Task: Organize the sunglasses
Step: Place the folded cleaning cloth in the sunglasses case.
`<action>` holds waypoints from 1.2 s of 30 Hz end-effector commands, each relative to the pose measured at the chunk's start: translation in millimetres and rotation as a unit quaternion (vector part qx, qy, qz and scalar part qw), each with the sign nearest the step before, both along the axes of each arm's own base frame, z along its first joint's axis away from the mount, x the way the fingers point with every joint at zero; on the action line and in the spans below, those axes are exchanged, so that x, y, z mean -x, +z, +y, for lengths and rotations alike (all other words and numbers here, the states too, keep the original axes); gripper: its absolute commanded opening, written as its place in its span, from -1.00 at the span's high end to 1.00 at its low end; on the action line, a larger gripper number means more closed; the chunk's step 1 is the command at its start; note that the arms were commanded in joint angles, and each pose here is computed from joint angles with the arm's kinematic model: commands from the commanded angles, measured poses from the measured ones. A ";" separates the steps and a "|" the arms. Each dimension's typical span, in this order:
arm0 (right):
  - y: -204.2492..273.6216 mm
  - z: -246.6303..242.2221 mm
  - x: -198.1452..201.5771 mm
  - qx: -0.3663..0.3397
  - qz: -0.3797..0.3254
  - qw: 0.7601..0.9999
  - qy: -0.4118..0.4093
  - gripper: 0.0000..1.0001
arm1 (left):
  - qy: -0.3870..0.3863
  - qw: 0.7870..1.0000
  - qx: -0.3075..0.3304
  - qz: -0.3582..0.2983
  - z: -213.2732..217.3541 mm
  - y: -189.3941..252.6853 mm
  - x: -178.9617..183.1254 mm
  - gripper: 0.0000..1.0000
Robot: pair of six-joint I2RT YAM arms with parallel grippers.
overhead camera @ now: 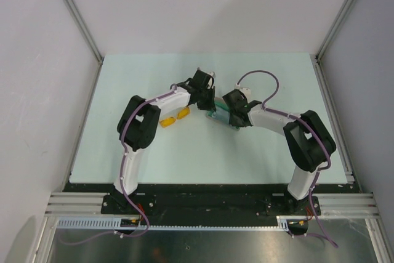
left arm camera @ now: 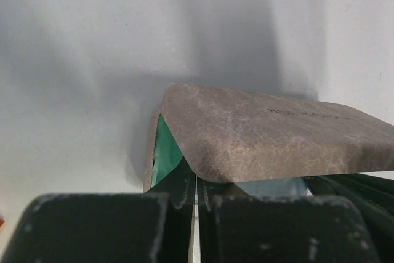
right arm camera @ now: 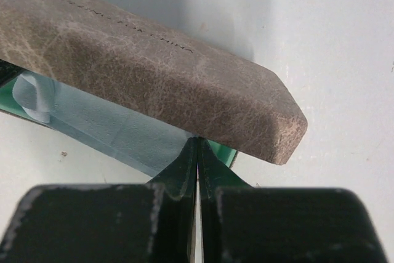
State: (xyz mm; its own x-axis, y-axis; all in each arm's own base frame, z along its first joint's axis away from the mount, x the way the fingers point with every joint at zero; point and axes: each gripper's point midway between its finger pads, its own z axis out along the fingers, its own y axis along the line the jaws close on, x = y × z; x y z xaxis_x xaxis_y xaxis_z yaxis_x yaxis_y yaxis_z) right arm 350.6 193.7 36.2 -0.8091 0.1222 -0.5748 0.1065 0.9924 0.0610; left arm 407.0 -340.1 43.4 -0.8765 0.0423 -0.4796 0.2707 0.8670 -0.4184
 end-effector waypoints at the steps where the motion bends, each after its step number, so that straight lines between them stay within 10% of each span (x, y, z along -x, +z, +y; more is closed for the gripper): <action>1: 8.6 -2.5 -17.4 0.010 -0.026 1.000 -0.011 1.00 | -0.010 1.000 0.003 -0.028 -7.7 10.3 -12.0 0.99; 18: -4.6 -2.4 -14.7 0.017 -0.011 1.000 -0.005 0.98 | -0.002 1.000 -0.009 -0.025 -4.2 -0.1 -13.8 0.97; 36: 38.8 -3.1 -20.4 0.000 -0.054 0.999 -0.011 0.25 | 0.017 0.998 0.008 -0.054 -0.5 43.2 -15.1 0.24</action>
State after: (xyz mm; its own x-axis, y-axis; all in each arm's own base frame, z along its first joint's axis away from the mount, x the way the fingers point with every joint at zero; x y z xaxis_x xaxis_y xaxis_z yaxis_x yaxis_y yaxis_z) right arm 356.0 190.7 41.1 -0.7978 0.1078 -0.5932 0.1003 0.9939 0.0457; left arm 410.5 -334.7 33.1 -0.8770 0.0361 -0.4792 0.2486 0.8874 -0.3881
